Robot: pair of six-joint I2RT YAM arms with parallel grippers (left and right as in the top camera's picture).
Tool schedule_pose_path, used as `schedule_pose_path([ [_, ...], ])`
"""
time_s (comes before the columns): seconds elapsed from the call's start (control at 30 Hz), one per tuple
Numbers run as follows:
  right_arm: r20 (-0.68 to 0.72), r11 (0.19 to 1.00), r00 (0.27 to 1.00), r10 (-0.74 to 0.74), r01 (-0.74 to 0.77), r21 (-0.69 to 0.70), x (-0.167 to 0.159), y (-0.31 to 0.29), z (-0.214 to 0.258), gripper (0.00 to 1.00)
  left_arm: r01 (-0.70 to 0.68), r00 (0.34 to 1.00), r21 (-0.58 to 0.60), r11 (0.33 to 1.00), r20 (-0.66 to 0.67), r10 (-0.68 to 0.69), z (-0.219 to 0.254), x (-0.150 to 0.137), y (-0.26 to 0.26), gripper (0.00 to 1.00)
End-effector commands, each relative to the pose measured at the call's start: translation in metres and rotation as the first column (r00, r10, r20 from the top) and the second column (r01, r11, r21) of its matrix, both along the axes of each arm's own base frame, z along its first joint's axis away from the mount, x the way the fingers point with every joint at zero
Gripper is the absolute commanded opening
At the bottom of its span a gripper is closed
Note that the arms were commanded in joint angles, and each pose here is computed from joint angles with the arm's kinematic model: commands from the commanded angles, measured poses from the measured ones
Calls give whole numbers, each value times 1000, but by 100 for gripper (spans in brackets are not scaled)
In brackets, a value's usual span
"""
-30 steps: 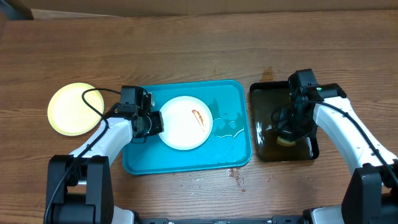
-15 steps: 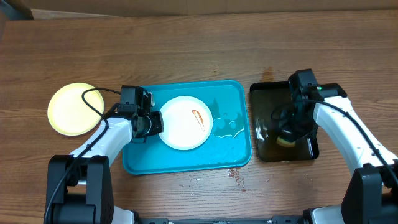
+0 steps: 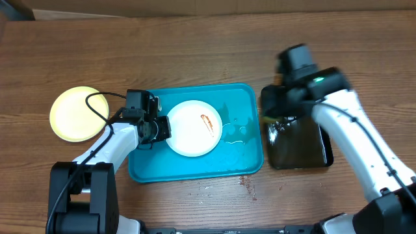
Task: Clean dirty plates on tray and stack at the side
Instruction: 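Lift the sponge from the water and move it over the white plate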
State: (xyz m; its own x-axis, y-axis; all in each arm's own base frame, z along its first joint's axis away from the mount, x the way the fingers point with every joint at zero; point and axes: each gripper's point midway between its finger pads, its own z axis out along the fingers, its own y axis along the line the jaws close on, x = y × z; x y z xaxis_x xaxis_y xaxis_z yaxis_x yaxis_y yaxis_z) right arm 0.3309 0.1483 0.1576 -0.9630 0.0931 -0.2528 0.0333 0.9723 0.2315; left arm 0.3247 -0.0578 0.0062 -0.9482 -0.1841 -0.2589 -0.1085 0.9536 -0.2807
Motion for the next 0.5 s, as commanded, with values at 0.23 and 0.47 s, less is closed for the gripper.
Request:
schedule_pose_path([
  [0.23,191,897,882,432,-397,-193,-3,129,-33,4,16,1000,4,1000,-26,-16,-7,-6,-1,4],
  [0.47,162,783,794,585,-503,-366,3,154,-86,4,16,1000,4,1000,-25,-16,-7,-6,-1,4],
])
